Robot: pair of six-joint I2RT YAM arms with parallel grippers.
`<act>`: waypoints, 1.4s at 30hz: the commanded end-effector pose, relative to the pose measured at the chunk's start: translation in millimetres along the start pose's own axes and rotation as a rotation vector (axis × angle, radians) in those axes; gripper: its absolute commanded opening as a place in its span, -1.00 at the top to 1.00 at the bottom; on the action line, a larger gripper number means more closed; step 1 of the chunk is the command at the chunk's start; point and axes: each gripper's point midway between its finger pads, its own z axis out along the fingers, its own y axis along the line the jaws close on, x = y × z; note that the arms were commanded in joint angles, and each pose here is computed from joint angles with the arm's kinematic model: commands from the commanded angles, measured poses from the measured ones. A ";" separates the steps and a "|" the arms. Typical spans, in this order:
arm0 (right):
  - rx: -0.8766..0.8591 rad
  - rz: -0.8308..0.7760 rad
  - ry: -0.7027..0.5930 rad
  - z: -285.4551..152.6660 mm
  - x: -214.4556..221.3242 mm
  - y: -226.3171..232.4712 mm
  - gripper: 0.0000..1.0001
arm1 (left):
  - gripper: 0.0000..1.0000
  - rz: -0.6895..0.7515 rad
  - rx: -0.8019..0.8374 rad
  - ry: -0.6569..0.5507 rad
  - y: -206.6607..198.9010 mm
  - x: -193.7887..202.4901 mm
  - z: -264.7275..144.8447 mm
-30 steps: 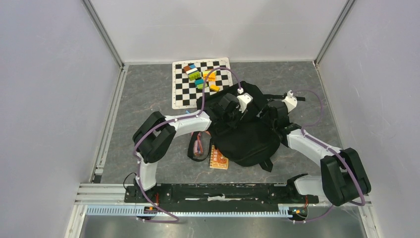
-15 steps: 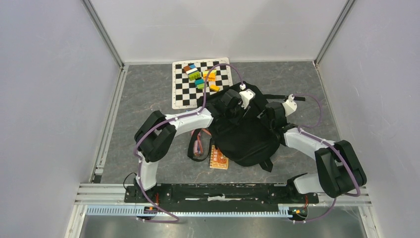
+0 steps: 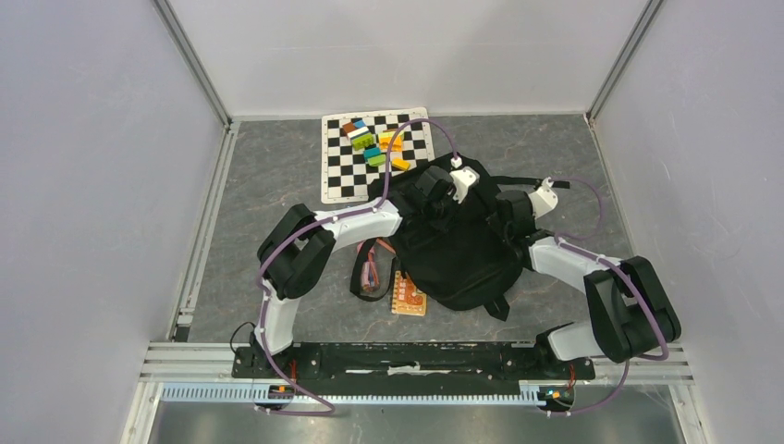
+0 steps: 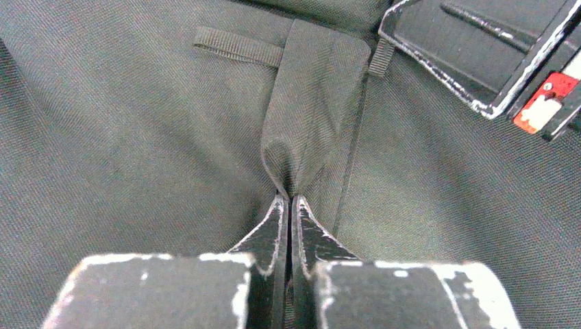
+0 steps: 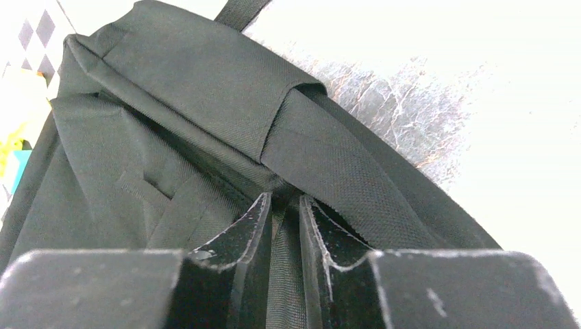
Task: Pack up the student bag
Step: Zip the student bag at the center of the board.
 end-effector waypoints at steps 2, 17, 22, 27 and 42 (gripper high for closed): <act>0.015 0.034 -0.080 4.9 -22.3 2.4 0.51 | 0.96 0.001 0.011 -0.011 -0.5 1.0 -5.2; -0.055 0.004 -0.010 23.1 -8.7 19.1 0.34 | 0.96 -0.035 0.039 -0.037 -7.3 0.0 -16.9; -0.083 -0.006 0.000 23.1 -10.6 29.7 0.88 | 0.96 -0.047 0.023 -0.038 -5.3 -0.3 -20.4; -0.097 -0.010 -0.104 0.6 -43.6 32.3 1.00 | 0.96 -0.087 -0.032 -0.040 3.0 -0.8 -24.9; -0.094 -0.230 -0.100 -55.2 -54.1 -14.8 1.00 | 0.96 -0.140 -0.143 -0.030 18.2 -3.4 -44.5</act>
